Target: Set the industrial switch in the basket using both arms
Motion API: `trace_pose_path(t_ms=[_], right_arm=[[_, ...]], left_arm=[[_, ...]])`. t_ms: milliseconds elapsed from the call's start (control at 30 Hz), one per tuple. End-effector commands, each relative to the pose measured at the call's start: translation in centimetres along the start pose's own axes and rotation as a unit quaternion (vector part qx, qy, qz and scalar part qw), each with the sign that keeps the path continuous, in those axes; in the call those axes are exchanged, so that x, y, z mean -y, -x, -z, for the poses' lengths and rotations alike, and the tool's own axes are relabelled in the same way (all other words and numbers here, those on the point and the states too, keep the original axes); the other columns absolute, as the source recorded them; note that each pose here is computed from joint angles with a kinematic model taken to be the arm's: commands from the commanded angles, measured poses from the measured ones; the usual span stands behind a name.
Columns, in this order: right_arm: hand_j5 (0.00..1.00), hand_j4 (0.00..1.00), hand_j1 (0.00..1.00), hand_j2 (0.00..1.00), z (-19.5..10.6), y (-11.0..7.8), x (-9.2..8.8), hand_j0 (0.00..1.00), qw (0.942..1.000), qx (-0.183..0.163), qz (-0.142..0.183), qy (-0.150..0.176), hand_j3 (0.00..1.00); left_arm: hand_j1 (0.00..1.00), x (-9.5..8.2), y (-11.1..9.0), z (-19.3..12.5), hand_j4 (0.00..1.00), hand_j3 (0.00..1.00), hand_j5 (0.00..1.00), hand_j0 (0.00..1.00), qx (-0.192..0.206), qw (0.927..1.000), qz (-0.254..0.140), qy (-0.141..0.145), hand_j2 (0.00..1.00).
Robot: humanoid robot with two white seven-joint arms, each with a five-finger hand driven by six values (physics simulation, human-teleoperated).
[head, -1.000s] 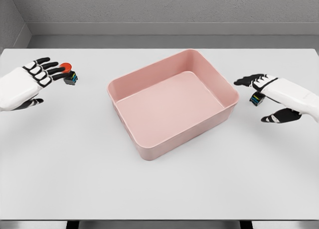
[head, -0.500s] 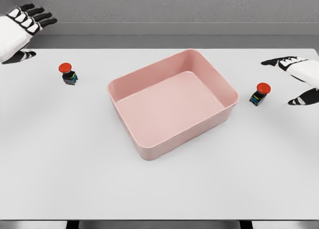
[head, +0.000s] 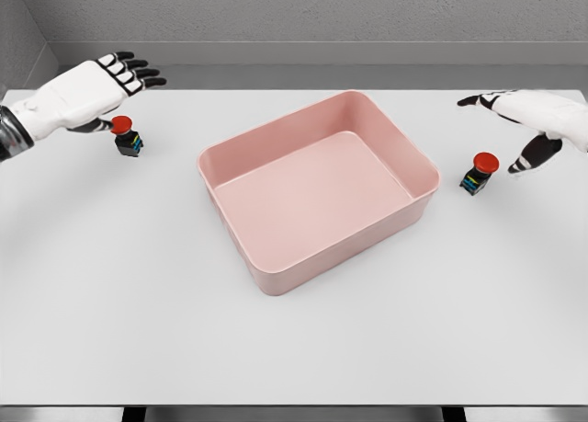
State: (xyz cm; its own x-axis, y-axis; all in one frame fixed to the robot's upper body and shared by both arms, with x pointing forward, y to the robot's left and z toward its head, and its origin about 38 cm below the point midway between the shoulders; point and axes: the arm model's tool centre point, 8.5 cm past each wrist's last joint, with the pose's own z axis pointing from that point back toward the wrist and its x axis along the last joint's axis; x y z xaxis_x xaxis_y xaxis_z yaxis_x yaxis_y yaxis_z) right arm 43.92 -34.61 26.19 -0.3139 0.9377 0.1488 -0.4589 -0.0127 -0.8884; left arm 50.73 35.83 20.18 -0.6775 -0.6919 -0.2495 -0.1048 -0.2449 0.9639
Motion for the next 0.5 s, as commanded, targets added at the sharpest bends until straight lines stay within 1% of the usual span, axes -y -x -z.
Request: trace_pose_path(t_ms=[0, 133, 233, 300, 400, 433, 467], right_arm=[[1.00, 1.00, 1.00, 1.00, 2.0, 0.2, -2.8, 1.00, 0.9992, -0.010, 0.014, -0.037, 1.00], [1.00, 1.00, 1.00, 1.00, 2.1, 0.1, -2.7, 1.00, 0.9992, -0.008, 0.012, -0.037, 1.00], [1.00, 1.00, 1.00, 1.00, 2.4, -0.2, -3.1, 1.00, 0.9991, -0.004, 0.015, -0.040, 1.00], [1.00, 1.00, 1.00, 1.00, 2.5, -0.2, -3.3, 1.00, 0.9989, -0.005, 0.016, -0.044, 1.00], [1.00, 1.00, 1.00, 1.00, 2.5, -0.2, -3.4, 1.00, 0.9988, -0.006, 0.017, -0.045, 1.00], [1.00, 1.00, 1.00, 1.00, 2.5, -0.1, -3.4, 1.00, 0.9988, -0.006, 0.017, -0.045, 1.00], [1.00, 1.00, 1.00, 1.00, 2.6, 0.1, -3.6, 1.00, 0.9987, -0.009, 0.018, -0.048, 1.00]], left_arm=[[1.00, 1.7, -1.0, 0.2, 1.00, 1.00, 1.00, 1.00, 0.016, 0.9995, -0.004, 0.027, 1.00], [1.00, 1.8, -1.5, 0.8, 1.00, 1.00, 1.00, 1.00, 0.040, 0.9978, 0.013, 0.051, 1.00], [1.00, 1.9, -1.6, 0.8, 1.00, 1.00, 1.00, 1.00, 0.043, 0.9976, 0.014, 0.054, 1.00], [1.00, 2.2, -2.2, 1.2, 1.00, 1.00, 1.00, 1.00, 0.059, 0.9957, 0.022, 0.069, 1.00], [1.00, 2.4, -1.9, 1.0, 1.00, 1.00, 1.00, 1.00, 0.055, 0.9957, 0.022, 0.072, 1.00], [1.00, 2.7, -1.3, 0.6, 1.00, 1.00, 1.00, 1.00, 0.043, 0.9960, 0.021, 0.076, 1.00], [1.00, 2.8, -1.2, 0.8, 1.00, 1.00, 1.00, 1.00, 0.041, 0.9960, 0.020, 0.077, 1.00]])
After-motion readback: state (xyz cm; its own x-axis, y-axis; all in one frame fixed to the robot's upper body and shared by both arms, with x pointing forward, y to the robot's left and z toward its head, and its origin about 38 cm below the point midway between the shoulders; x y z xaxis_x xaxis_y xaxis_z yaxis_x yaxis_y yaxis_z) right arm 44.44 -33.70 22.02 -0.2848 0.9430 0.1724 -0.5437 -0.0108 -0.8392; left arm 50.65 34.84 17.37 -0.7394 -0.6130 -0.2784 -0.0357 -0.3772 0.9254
